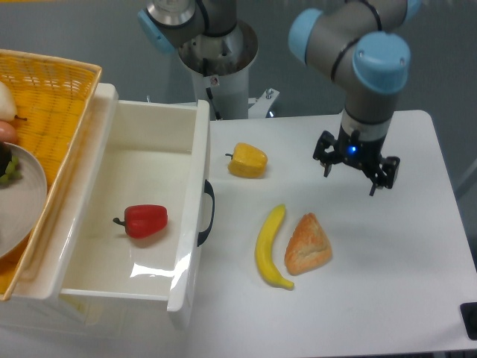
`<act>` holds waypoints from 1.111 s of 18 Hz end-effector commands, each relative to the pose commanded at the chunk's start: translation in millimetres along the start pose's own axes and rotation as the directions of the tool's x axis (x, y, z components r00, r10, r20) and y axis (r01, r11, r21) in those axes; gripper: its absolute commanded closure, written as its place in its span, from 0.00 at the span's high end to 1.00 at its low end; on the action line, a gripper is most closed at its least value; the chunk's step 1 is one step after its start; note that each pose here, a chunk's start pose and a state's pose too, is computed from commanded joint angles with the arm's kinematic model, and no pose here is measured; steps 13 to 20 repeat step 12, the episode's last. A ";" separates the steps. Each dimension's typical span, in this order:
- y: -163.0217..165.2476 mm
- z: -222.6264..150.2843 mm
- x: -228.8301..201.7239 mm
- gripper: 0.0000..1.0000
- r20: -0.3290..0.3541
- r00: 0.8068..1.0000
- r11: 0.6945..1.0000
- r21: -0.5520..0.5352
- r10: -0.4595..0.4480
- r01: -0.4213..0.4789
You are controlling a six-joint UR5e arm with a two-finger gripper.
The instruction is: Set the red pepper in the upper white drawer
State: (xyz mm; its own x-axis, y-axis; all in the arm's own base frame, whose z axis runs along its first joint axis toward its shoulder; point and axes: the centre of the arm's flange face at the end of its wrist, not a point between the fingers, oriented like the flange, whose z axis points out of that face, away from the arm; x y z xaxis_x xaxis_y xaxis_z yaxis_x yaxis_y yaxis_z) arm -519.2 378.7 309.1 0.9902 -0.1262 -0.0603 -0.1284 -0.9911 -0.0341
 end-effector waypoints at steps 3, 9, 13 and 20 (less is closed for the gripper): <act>-0.7 28.3 -11.2 1.00 -0.033 0.993 0.994 -0.008 0.112 -0.112; 10.0 66.3 -31.8 1.00 -0.080 0.971 0.974 -0.011 0.224 -0.226; 9.5 68.9 -34.0 1.00 -0.082 0.968 0.971 -0.010 0.236 -0.238; 9.5 68.9 -34.0 1.00 -0.082 0.968 0.971 -0.010 0.236 -0.238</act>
